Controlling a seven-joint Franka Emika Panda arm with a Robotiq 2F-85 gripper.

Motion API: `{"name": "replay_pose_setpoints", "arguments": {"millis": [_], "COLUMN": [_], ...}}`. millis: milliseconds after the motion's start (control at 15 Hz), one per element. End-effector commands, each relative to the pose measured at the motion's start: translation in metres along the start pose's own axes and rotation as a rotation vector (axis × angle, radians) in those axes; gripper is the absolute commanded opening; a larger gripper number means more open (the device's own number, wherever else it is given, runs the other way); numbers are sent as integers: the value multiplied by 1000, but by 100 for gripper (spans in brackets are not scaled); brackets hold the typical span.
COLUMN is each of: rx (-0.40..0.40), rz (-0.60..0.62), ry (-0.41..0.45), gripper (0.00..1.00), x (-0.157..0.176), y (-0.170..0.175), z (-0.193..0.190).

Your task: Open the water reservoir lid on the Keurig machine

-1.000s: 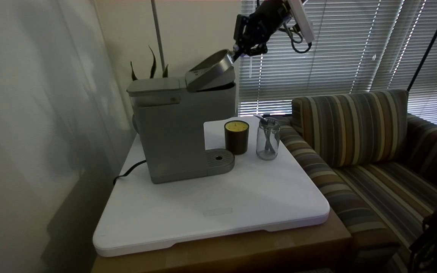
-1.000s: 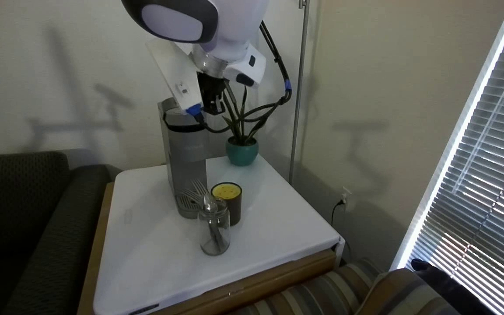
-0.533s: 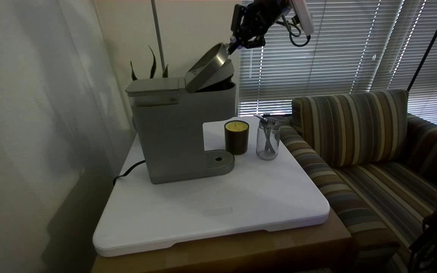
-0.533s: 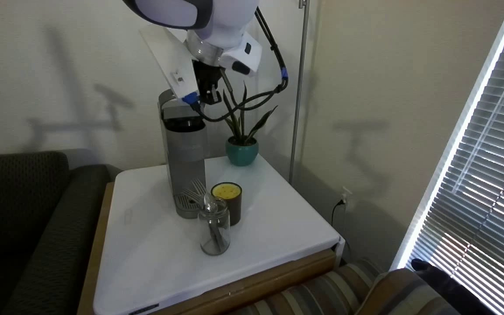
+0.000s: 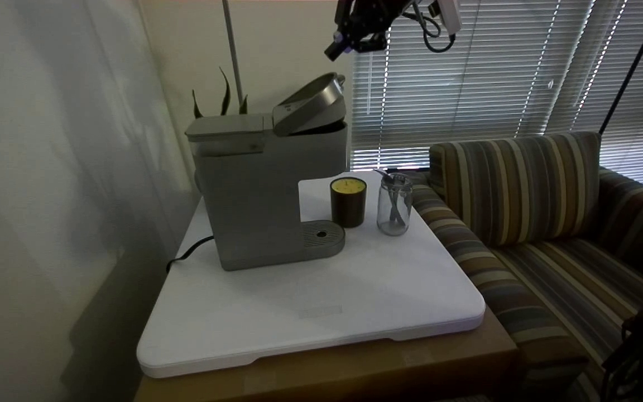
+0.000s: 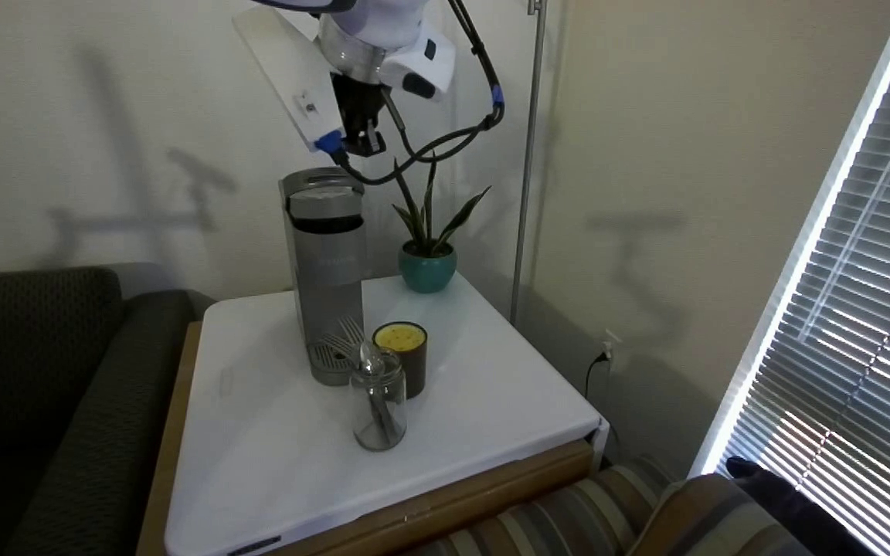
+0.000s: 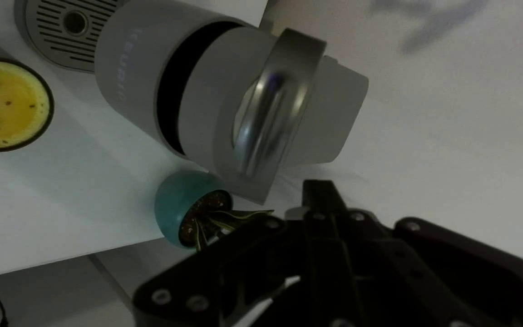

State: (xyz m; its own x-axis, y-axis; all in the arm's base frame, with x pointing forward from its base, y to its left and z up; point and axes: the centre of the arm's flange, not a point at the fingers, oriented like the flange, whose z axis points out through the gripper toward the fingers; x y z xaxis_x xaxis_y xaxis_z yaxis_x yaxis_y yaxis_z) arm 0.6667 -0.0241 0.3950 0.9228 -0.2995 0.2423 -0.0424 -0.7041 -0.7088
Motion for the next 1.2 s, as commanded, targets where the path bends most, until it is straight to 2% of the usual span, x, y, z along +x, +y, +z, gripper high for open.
{"name": "replay_pose_setpoints", "arguments": {"millis": [0, 133, 333, 600, 867, 1133], "rx": [16, -15, -175, -298, -314, -260], "rz": [1, 9, 25, 55, 86, 104], "ry": [-16, -7, 32, 66, 38, -14], "gripper": [0, 0, 0, 0, 0, 0], "x": [-2, -7, -12, -16, -24, -31], "y": [-10, -6, 15, 36, 36, 35], "z": [-3, -6, -22, -40, -35, -13]}}
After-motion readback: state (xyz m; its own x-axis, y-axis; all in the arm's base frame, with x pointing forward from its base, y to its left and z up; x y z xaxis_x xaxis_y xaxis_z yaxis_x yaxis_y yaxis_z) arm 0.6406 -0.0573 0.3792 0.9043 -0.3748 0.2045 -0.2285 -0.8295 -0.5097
